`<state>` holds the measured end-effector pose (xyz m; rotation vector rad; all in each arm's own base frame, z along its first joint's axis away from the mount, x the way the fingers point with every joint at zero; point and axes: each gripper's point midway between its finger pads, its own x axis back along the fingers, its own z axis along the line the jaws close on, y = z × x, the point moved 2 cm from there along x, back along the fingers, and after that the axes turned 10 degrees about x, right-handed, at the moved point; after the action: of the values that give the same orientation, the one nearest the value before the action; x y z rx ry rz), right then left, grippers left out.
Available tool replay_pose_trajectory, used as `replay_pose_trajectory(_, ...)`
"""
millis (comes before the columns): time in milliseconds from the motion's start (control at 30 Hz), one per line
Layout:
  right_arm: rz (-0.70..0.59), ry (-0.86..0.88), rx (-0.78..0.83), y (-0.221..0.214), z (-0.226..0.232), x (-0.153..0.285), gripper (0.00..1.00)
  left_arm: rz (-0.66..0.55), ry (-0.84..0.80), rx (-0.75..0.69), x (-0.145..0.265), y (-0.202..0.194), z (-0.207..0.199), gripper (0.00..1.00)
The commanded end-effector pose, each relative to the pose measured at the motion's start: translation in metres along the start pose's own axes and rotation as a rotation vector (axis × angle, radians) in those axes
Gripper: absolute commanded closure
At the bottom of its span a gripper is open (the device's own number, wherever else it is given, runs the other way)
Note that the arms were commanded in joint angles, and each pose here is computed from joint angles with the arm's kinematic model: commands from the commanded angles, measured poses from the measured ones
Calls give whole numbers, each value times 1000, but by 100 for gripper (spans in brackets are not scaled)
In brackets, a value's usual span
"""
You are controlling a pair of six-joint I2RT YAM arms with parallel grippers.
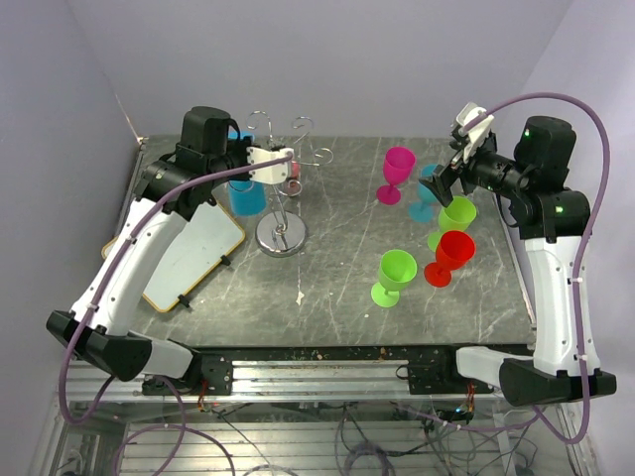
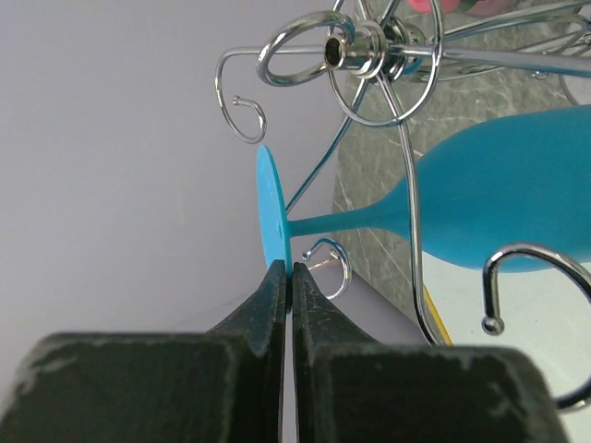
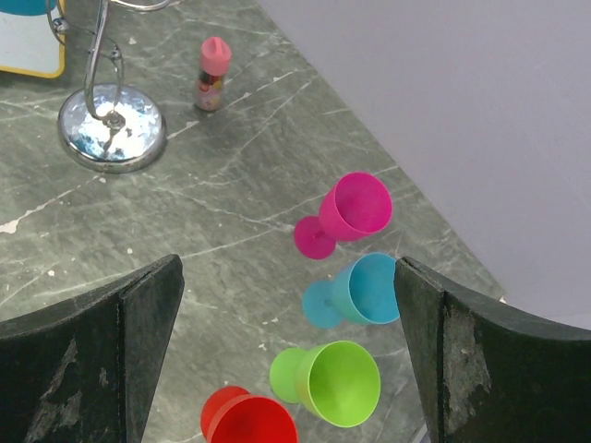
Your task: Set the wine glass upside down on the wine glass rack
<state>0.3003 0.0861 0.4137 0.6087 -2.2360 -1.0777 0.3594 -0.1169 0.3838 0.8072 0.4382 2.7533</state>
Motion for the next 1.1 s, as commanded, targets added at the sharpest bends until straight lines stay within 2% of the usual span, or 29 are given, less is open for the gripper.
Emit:
replay_pose_trajectory(0, 12, -14, 9, 0, -2, 5, 3, -45, 95, 14, 5, 15, 24, 93)
replay_pose_trajectory(600, 7, -2, 2, -1, 0, 3, 3, 115, 261, 78, -6, -14, 35, 93)
replay_pose_trajectory(1067, 8, -7, 7, -1, 2, 6, 2, 192, 232, 75, 7, -27, 27, 93)
